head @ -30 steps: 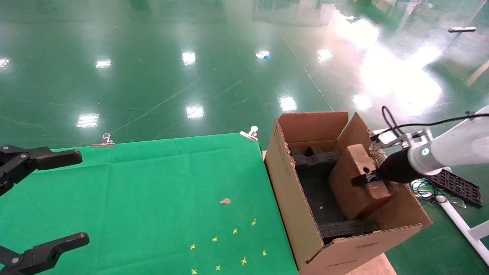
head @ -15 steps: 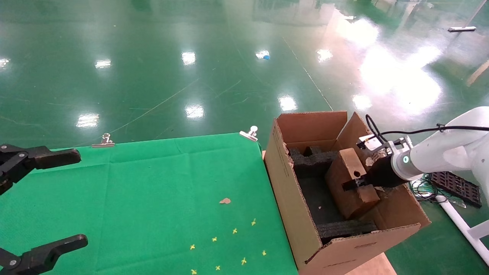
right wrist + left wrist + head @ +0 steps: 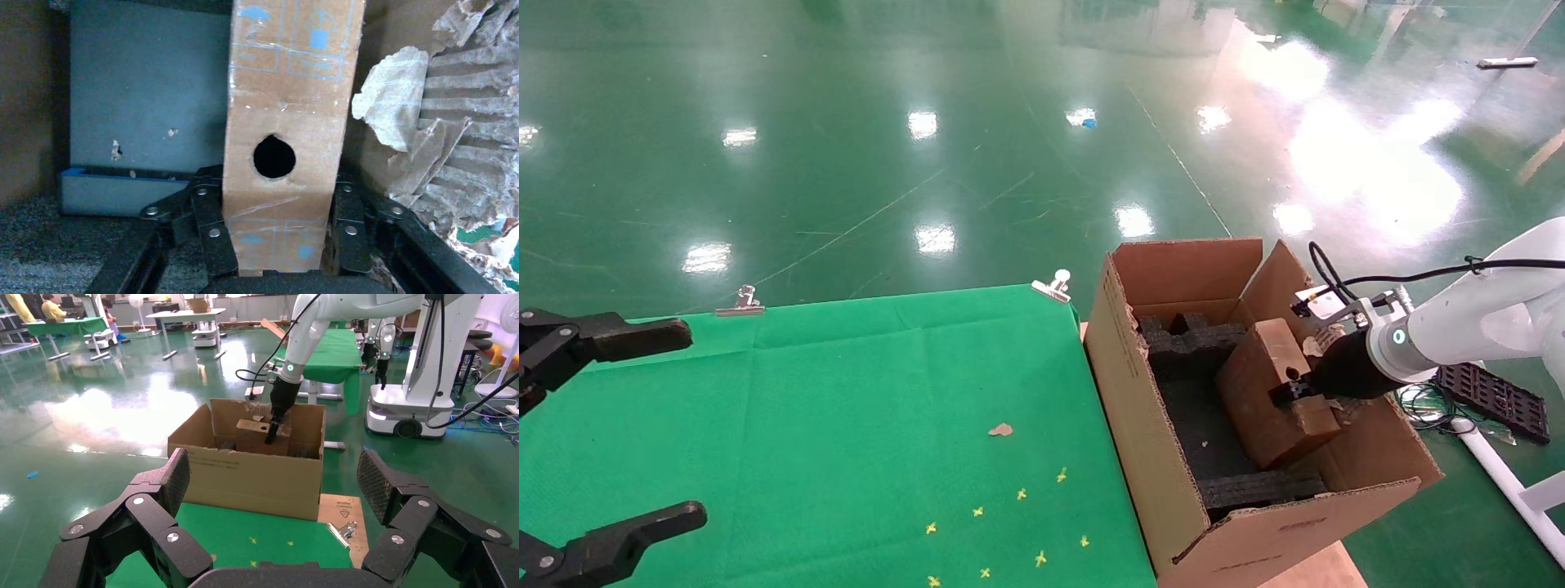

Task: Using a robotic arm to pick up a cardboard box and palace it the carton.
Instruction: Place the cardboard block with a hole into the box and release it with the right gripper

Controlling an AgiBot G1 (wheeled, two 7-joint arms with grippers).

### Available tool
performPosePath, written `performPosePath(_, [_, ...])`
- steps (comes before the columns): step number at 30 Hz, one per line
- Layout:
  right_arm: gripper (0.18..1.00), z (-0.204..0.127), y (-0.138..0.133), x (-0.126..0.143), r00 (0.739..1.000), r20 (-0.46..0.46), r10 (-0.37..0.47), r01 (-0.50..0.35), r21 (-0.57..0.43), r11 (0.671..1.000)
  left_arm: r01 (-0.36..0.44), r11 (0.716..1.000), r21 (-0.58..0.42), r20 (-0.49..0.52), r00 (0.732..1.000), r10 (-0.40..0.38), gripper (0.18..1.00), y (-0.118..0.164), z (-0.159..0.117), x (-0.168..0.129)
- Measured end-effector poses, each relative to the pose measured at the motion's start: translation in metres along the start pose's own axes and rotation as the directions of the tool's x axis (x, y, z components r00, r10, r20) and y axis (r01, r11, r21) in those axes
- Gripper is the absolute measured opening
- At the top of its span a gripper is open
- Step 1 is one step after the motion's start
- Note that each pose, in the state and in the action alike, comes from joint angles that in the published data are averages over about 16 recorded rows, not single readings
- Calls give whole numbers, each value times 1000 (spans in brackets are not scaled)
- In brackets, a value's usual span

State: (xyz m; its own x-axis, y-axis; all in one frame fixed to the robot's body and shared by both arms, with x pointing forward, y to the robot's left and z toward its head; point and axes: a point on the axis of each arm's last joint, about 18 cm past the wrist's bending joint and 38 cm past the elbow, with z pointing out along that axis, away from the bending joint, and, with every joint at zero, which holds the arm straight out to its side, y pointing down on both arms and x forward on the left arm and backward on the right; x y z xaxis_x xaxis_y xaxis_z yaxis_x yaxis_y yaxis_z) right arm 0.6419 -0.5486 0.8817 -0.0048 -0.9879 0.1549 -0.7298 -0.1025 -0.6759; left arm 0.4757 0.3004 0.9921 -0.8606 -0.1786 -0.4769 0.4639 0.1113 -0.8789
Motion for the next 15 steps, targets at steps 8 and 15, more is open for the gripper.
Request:
performPosePath(8, [540,-9,-11,1,1000,2,-12,12,22,1000,0,1000,0,0,1000,0,1001,0,0,0])
performPosePath(15, [695,-41,-39,5,999,34,-39,35,109,993,0,1000,0,0,1000,0,1001,0,0,0])
